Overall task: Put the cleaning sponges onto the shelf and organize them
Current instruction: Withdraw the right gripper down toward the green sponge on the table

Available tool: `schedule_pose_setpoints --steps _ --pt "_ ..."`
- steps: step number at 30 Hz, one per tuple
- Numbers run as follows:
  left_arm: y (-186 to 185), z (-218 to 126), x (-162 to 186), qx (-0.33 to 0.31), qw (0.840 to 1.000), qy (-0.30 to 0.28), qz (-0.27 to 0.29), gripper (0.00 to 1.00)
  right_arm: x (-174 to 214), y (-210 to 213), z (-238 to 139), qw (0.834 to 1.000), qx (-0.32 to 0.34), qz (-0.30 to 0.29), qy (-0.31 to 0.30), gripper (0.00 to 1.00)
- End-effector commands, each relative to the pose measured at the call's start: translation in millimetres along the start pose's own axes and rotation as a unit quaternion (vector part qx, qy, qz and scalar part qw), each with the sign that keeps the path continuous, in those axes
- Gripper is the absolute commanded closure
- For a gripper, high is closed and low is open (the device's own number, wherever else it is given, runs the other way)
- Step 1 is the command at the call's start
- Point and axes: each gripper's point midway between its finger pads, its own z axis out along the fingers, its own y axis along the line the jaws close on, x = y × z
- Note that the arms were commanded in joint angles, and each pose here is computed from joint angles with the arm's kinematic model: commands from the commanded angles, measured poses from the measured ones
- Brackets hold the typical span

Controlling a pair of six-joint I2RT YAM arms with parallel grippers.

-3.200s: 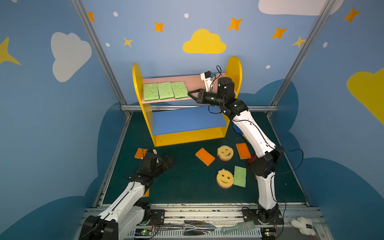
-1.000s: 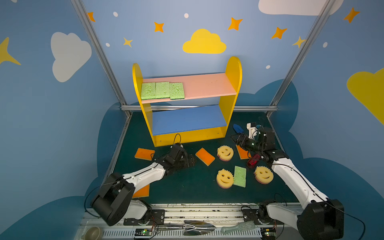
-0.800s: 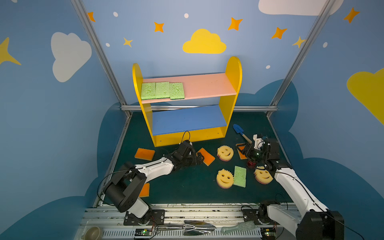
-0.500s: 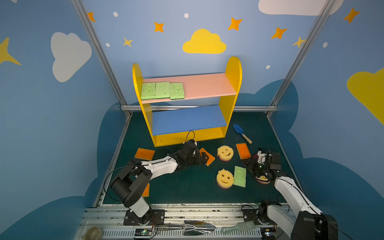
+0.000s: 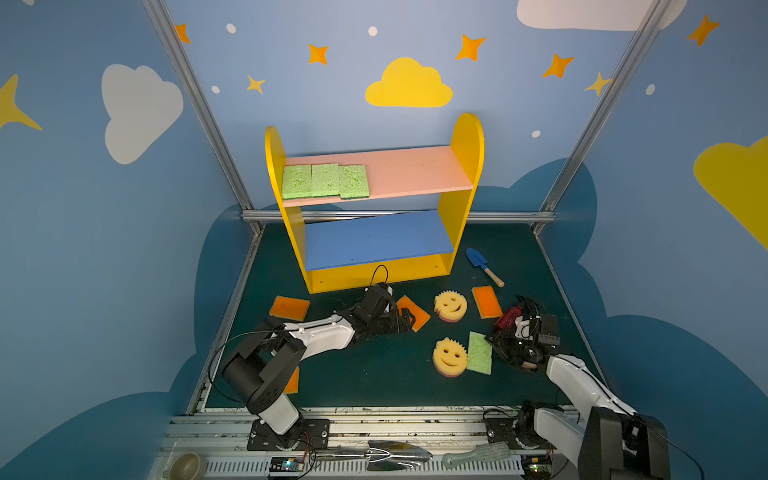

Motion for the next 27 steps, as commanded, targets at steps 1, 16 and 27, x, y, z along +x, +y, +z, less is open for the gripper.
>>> schedule_pose_setpoints --steps 1,16,27 --pt "-4 -4 -6 0.014 1.000 -0.014 0.004 0.01 6 6 4 0.999 -0.002 0.001 0.050 0.61" --pt "5 -18 -16 0.012 0.999 -0.029 -0.012 0.00 7 19 6 0.995 -0.009 0.000 0.100 0.93" --pt "11 -46 -13 0.005 0.999 -0.045 -0.004 0.01 0 65 -11 0.993 -0.071 -0.039 0.085 0.99"
